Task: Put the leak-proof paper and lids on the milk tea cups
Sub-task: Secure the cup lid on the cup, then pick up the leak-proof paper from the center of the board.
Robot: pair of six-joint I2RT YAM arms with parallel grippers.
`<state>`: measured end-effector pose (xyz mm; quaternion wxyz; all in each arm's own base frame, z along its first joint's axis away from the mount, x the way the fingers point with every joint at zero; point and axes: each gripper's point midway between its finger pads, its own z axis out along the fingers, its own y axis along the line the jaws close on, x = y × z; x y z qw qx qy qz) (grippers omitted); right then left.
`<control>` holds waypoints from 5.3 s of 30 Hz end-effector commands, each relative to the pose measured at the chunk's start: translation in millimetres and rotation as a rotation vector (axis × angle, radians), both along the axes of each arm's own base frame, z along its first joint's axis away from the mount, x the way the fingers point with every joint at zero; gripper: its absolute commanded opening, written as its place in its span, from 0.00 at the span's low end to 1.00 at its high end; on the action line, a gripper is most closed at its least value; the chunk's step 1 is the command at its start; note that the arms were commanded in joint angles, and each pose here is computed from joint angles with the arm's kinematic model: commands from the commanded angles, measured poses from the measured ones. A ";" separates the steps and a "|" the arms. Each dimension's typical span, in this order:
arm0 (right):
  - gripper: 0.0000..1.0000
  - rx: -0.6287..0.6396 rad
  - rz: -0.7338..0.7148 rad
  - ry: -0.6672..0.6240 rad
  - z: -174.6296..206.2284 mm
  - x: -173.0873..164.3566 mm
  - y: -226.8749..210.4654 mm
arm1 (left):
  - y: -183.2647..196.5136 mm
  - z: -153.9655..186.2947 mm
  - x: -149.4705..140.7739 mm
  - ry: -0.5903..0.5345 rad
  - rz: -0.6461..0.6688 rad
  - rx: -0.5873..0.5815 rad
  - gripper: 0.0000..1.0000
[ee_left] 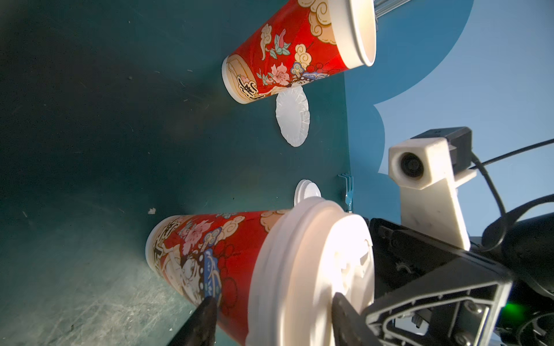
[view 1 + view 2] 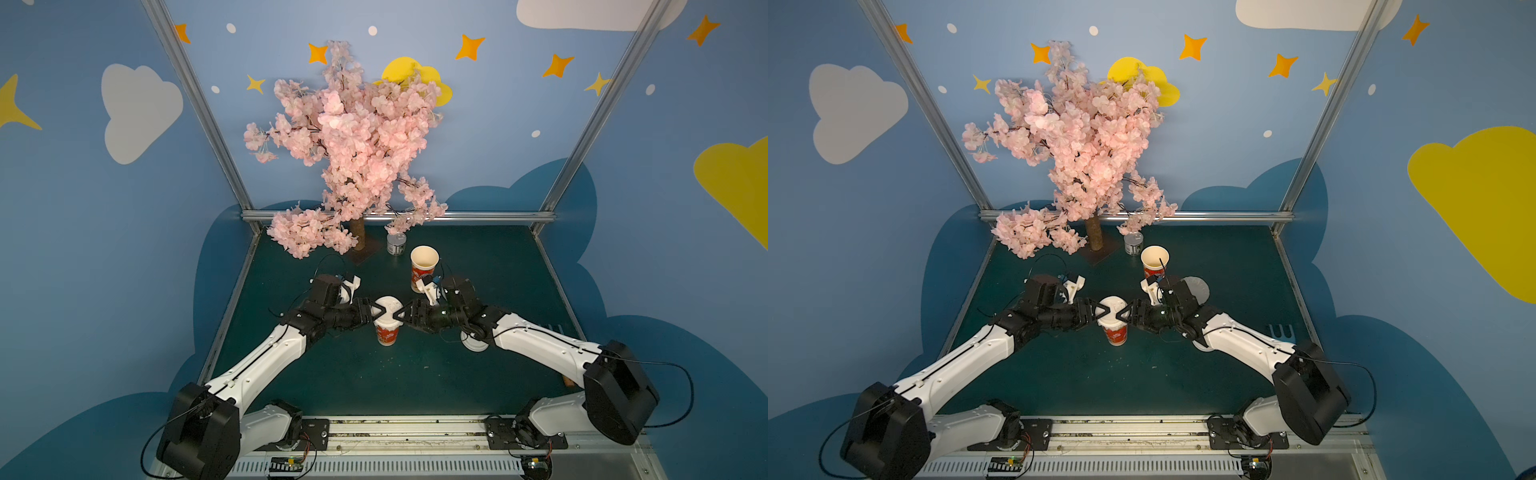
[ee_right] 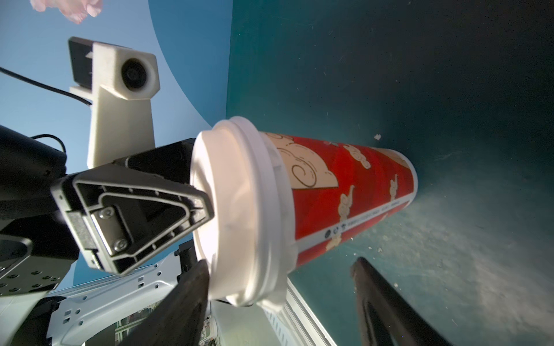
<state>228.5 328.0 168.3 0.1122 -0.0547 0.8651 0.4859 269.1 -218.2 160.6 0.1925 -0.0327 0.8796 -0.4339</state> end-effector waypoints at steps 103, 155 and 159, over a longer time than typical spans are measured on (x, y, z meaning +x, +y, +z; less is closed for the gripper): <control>0.77 -0.472 -0.399 -0.210 12.2 52.3 -157.8 | 18.0 111.7 12.1 -0.148 0.000 0.019 1.00; 0.00 -0.298 -0.535 0.243 -151.1 191.7 -243.8 | 2.4 118.9 30.4 -0.162 -0.034 0.116 0.97; 0.00 -0.277 -0.536 0.209 -130.5 187.4 -242.5 | 3.2 117.2 29.3 -0.162 -0.032 0.118 0.97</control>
